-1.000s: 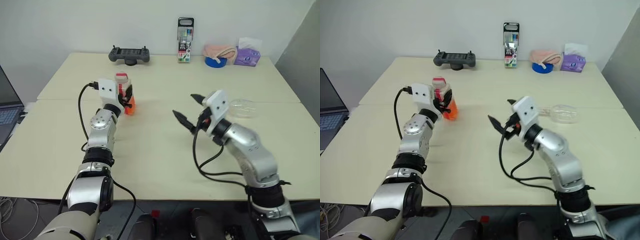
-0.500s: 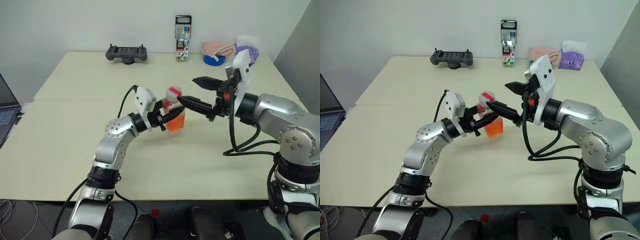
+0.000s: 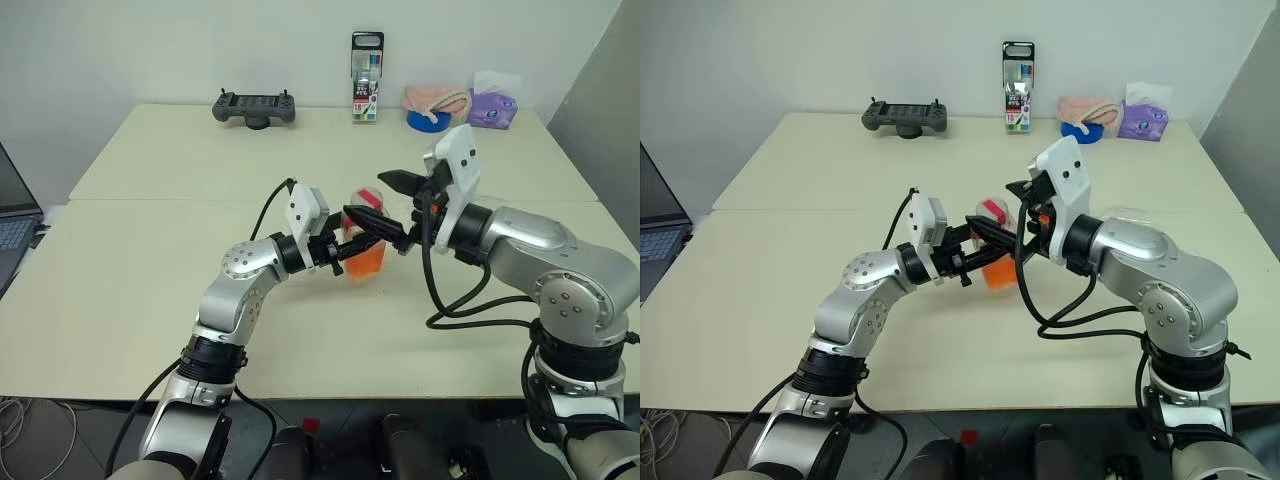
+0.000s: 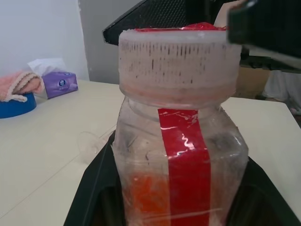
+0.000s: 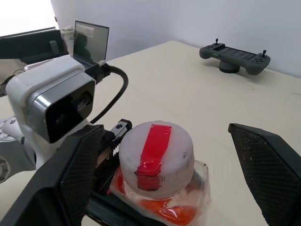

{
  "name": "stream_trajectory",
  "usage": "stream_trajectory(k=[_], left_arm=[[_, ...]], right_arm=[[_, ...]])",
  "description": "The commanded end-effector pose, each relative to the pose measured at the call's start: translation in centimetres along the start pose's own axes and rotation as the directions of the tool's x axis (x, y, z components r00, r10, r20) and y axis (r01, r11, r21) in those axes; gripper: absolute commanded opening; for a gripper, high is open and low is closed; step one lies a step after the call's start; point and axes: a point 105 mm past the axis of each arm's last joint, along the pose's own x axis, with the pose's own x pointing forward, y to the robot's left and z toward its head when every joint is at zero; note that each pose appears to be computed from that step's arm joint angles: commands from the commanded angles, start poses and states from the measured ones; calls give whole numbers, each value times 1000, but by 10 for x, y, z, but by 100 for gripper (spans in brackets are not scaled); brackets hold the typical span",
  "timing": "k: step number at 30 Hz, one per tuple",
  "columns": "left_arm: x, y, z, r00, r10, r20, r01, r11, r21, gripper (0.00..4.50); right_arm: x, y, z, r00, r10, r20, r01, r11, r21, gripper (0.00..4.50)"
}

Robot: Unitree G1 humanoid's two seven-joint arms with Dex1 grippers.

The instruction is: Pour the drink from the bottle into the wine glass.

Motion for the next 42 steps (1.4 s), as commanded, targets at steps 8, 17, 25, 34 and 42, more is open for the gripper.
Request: stream_trajectory(k=[8,17,25,34,42], left_arm=[[5,-2,14,999,-22,42,20,998,56,178],[8,-25,24,978,-206,42,206,979,-1,177],[5,-38,31,940,-342,-10,342,940,-18,177],[7,-22,24,965,-263,-20,263,965,14,177],[17,-11,22,984,-179,13,178,983,54,177]], right_arm=[[-2,-4,2,999,-41,-16,39,996,-81,192],[-57,52,4,764,641,-73,-645,757,-106,185],[-57,23,22,669,729,-144,-742,644,-189,185],[-53,5,31,788,607,-102,-608,742,-283,413],[-43,-7,33,974,227,11,-215,937,-276,414]])
